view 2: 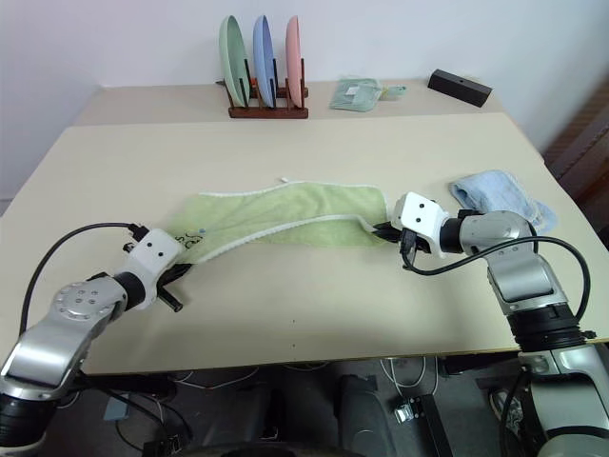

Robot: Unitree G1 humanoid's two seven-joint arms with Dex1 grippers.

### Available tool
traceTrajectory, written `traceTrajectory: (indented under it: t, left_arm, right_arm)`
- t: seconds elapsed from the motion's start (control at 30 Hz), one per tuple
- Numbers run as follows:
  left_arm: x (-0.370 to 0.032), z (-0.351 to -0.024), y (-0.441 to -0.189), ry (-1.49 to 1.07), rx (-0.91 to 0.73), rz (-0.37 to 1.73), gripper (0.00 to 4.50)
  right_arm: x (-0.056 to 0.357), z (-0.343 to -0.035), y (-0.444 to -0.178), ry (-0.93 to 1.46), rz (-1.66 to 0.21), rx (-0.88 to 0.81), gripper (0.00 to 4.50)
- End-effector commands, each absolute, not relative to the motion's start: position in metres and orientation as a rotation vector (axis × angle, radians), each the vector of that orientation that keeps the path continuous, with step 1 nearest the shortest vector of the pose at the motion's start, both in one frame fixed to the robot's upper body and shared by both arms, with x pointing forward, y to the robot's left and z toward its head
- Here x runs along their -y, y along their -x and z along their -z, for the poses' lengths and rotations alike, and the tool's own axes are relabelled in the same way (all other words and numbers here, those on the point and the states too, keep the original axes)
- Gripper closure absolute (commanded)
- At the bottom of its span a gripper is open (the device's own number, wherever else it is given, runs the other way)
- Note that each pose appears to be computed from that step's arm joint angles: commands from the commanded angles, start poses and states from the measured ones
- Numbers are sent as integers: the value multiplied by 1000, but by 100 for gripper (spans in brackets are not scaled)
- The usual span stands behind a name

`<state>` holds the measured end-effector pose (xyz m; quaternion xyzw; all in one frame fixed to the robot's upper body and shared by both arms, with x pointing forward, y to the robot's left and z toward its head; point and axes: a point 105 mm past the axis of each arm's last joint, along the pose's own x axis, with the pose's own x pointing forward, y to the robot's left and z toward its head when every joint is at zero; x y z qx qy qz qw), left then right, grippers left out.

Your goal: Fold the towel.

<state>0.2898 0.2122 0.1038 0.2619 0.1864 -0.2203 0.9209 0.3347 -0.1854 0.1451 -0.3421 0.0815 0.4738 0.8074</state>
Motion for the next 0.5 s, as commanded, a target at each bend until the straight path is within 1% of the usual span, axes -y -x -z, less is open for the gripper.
traceTrajectory:
  t: [0.03,0.07,0.17,0.23,0.33,0.43,0.5]
  left_arm:
    - [-205,-123,-275,-513,-335,586,448]
    - [-201,-124,-266,-514,-344,656,448]
    - [-199,-126,-236,-459,-417,823,448]
    - [-200,-128,-226,-431,-451,877,448]
    - [-211,-129,-234,-440,-453,839,448]
    - [-216,-133,-255,-499,-398,790,448]
    - [-215,-142,-272,-546,-327,771,448]
  right_arm:
    - [185,-164,-327,748,-1052,-132,450]
    - [187,-165,-322,735,-1076,-156,450]
    - [197,-162,-296,726,-1186,-296,450]
    - [201,-163,-295,743,-1176,-315,450]
    - [202,-171,-307,776,-1120,-254,450]
    - [205,-181,-325,831,-1040,-178,450]
    - [208,-193,-341,878,-967,-109,450]
